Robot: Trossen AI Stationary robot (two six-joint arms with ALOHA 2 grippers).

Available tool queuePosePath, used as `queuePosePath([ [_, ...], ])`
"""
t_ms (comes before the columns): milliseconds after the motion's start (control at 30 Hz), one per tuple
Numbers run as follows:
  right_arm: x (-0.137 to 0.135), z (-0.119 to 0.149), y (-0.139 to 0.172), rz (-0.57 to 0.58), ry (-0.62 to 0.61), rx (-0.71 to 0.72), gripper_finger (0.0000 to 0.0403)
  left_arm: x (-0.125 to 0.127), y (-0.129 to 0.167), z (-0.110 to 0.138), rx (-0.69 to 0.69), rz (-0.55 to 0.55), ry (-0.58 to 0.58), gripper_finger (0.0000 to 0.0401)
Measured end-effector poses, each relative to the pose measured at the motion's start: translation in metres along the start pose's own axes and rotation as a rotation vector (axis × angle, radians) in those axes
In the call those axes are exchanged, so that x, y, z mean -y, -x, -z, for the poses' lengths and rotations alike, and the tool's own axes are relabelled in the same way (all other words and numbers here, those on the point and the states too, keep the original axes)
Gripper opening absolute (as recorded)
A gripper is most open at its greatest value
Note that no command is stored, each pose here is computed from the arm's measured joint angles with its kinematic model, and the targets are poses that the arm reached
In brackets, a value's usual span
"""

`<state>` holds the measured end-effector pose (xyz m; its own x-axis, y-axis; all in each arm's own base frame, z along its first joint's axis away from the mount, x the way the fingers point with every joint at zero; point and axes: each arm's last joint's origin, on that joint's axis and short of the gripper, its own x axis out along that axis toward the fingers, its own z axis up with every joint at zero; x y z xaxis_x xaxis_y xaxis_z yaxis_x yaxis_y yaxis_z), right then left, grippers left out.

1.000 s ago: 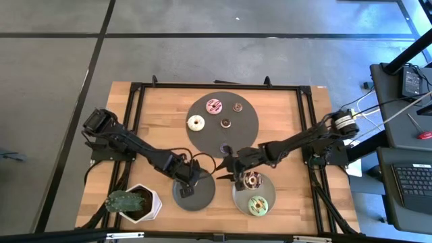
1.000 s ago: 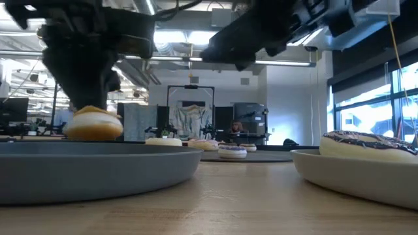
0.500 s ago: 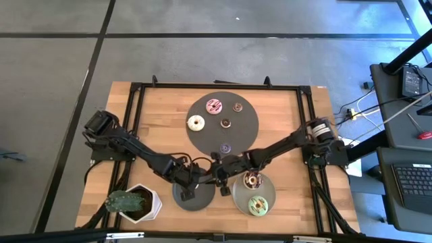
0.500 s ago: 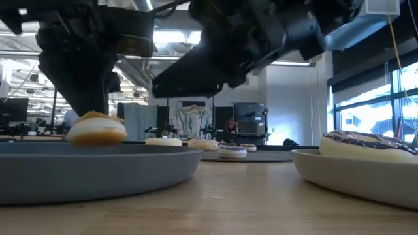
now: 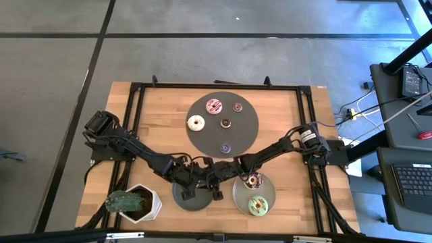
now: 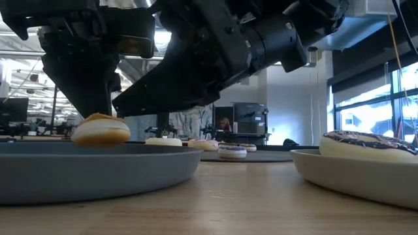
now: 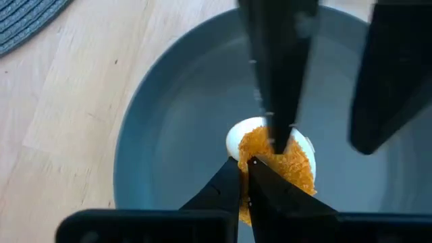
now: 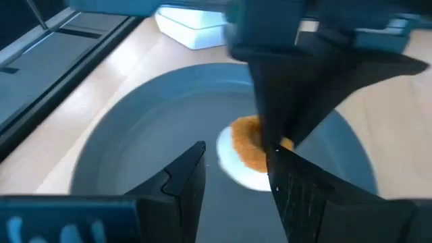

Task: Pick & Place donuts
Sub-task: Put small orange donut on the black plate

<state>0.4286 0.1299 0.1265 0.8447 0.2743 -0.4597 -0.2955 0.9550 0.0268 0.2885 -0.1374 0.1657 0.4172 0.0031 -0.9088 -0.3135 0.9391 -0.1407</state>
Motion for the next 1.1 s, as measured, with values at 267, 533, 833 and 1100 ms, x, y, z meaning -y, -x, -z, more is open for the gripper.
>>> queuePosePath([
  [267, 0.001, -0.002, 0.000, 0.058, 0.002, 0.012, 0.0158, 0.000, 0.000, 0.000, 0.002, 0.003, -0.002, 0.0041],
  [533, 0.002, -0.002, -0.002, 0.070, 0.002, 0.028, 0.0158, 0.000, 0.000, 0.000, 0.002, 0.003, -0.002, 0.0074],
  [833, 0.003, 0.006, -0.006, 0.102, 0.003, 0.010, 0.0158, 0.000, 0.000, 0.000, -0.003, 0.003, 0.000, 0.0106],
  [1100, 0.004, 0.007, -0.006, 0.113, 0.003, 0.002, 0.0158, 0.000, 0.000, 0.000, -0.009, 0.008, 0.001, 0.0118],
])
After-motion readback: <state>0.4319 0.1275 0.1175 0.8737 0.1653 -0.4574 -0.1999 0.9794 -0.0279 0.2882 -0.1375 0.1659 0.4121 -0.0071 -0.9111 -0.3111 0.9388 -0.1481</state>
